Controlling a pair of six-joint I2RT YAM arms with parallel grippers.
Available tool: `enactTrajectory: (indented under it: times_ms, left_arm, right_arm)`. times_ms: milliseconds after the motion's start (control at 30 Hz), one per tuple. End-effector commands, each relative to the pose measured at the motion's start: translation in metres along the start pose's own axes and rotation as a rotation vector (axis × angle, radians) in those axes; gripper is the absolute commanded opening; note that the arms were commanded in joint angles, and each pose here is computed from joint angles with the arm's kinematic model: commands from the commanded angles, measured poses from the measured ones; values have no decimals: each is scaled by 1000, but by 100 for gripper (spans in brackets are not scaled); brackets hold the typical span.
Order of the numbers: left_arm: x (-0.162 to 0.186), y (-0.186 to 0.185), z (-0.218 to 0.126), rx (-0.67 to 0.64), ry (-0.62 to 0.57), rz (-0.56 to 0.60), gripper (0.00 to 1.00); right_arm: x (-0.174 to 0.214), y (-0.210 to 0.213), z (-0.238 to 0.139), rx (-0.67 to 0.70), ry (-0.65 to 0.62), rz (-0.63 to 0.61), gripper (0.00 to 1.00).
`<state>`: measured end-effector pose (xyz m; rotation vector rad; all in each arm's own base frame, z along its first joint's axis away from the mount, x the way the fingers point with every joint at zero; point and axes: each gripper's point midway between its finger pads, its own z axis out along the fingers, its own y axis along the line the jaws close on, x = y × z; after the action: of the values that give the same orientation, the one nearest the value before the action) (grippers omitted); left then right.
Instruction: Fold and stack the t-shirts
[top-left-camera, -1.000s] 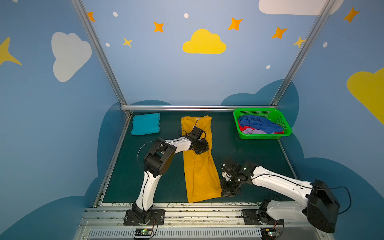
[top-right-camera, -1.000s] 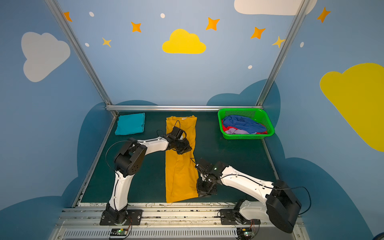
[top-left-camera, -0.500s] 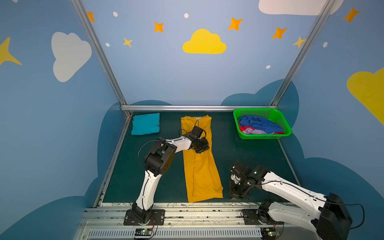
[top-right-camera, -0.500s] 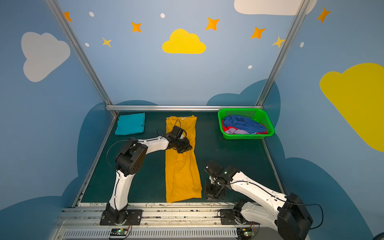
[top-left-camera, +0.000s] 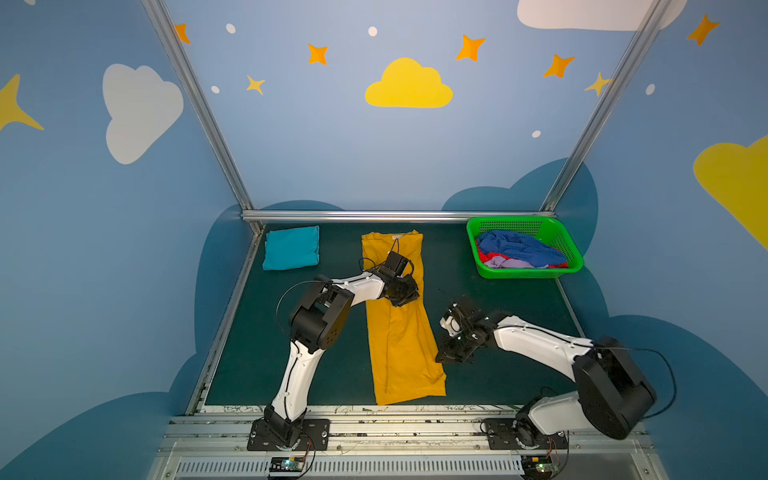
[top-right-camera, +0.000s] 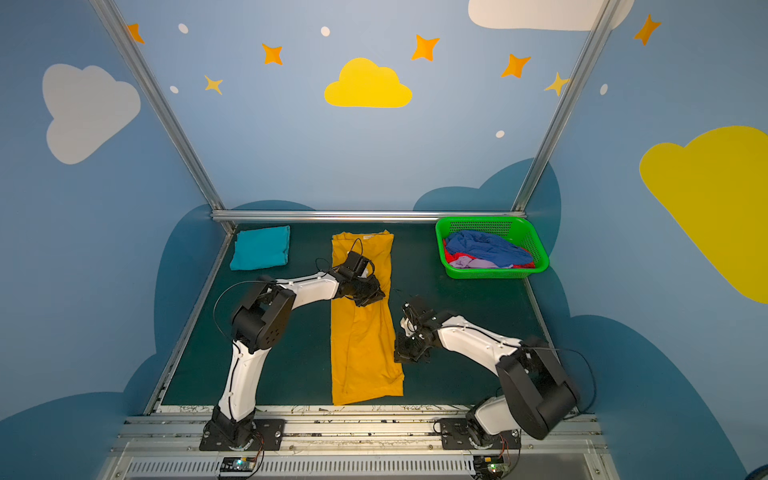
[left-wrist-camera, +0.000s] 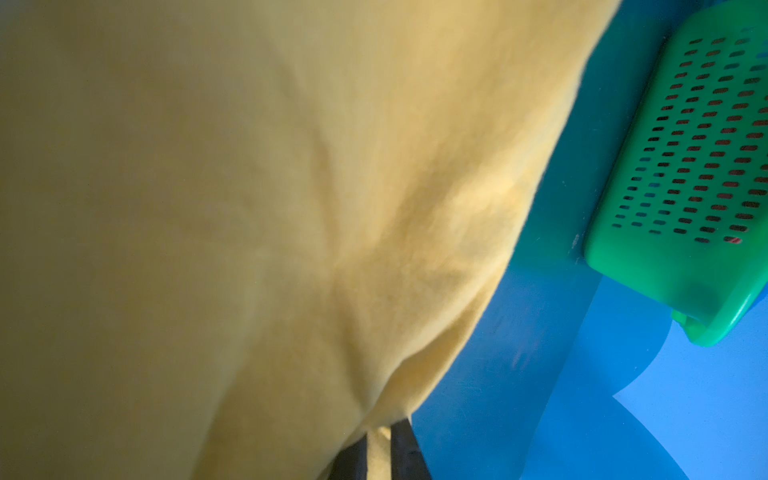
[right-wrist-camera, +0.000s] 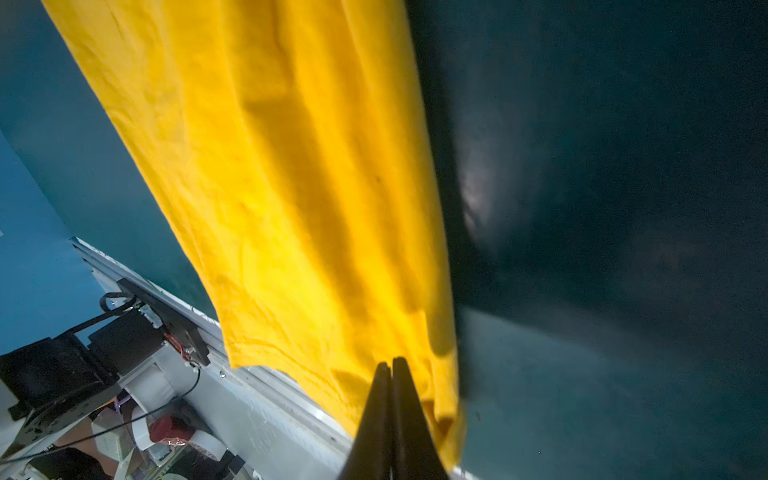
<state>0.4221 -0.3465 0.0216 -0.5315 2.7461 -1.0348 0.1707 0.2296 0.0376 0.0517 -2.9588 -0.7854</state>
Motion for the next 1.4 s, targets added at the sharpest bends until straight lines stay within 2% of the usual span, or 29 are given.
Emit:
enactTrajectory:
  times_ms: [0, 133, 300, 433, 533, 633, 667, 733, 800, 867, 900, 967, 1000, 1033, 1067, 1167, 1233, 1367]
  left_arm:
    - [6, 70, 17, -223, 7, -57, 15]
    - [6, 72, 21, -229, 13, -68, 15]
    - [5, 73, 24, -232, 16, -69, 15]
    - [4, 72, 25, -233, 16, -68, 15]
    - [4, 69, 25, -228, 20, -69, 15]
    - [7, 51, 17, -193, 20, -50, 19]
    - [10, 41, 12, -172, 23, -41, 21]
    - [13, 18, -1, -114, 30, -37, 31]
    - [13, -9, -19, -31, 33, -41, 44]
    - [8, -34, -46, 42, 14, -45, 58]
    - [5, -43, -60, 69, 0, -46, 62]
    - [-10, -58, -99, 114, -65, -49, 68]
    - [-16, -59, -118, 118, -100, -56, 70]
    - [-24, -56, -141, 111, -148, -72, 72]
    - [-32, -49, -165, 94, -203, -87, 74]
    - [-48, -4, -228, -27, -361, -166, 75]
    - [-49, 36, -262, -85, -442, -240, 72]
    - [-34, 108, -303, -167, -551, -371, 66]
  right_arm:
    - [17, -4, 11, -20, 68, -21, 0]
    - [53, -27, 11, 49, 108, 2, 0]
    - [106, -49, 7, 83, 160, 53, 0]
    - [142, -57, 2, 100, 215, 46, 0]
    - [138, -53, -12, 105, 156, 9, 0]
    - [107, -28, -41, 100, -15, -166, 0]
    - [96, -18, -52, 113, -68, -221, 3]
    - [81, -1, -70, 148, -142, -280, 18]
    - [72, 8, -83, 225, -193, -343, 30]
    - [68, 23, -91, 296, -252, -458, 46]
    - [67, 33, -94, 309, -279, -512, 53]
    - [67, 56, -91, 314, -318, -608, 60]
    - [68, 65, -87, 304, -322, -637, 63]
    - [69, 76, -78, 281, -316, -680, 74]
    - [69, 86, -69, 267, -315, -705, 77]
    - [67, 98, -42, 291, -287, -727, 76]
    - [64, 103, -22, 323, -249, -753, 70]
    - [61, 121, 12, 352, -192, -831, 55]
